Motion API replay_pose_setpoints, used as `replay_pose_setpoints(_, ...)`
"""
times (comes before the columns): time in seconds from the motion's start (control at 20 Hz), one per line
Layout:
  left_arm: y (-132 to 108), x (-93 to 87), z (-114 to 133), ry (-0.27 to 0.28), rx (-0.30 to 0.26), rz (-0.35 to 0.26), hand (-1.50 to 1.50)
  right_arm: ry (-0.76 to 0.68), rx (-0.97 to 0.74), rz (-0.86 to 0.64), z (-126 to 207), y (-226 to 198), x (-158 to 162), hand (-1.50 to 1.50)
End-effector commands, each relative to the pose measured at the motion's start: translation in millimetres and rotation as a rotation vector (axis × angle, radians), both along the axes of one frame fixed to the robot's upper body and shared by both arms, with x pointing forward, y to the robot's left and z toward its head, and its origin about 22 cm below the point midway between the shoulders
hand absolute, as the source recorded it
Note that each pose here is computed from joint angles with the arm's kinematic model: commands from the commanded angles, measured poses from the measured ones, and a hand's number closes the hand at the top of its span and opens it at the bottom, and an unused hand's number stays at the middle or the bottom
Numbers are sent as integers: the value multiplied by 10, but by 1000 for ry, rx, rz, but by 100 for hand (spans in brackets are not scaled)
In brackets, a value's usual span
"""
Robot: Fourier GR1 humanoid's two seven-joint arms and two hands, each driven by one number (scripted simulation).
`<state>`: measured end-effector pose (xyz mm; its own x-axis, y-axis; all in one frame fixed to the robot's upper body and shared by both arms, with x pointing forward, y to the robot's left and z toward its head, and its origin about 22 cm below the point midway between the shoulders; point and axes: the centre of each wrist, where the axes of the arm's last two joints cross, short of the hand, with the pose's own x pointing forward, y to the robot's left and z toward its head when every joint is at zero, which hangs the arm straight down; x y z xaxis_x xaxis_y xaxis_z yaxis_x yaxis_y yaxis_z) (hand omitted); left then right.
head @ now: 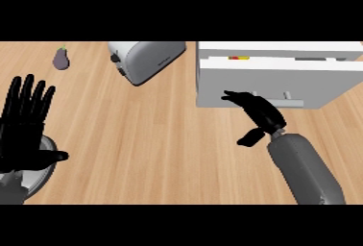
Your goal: Pick up the cup, place it into the drawer and close the drawer
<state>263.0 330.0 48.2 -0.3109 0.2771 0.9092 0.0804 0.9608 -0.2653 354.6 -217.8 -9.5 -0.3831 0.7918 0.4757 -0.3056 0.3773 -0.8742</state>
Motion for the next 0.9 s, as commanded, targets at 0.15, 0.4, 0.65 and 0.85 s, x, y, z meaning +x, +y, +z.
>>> replay_pose_setpoints(0.15,186,69,-30,-6,-7,-15,-150,58,71,14,-46,-37,361,-150)
replay_pose_setpoints(0.4,136,90,78,-13,-8,-34,-150,72,47,-23,303,-234,680,-150)
replay_pose_setpoints(0.65,34,-18,-189,-7,-21,-72,-150,80,54,-47,280,-520,666,-150)
replay_pose_setpoints(0.85,74,179,-66,-25,13,-66,-150,81,39,-55,423,-530,751,-150)
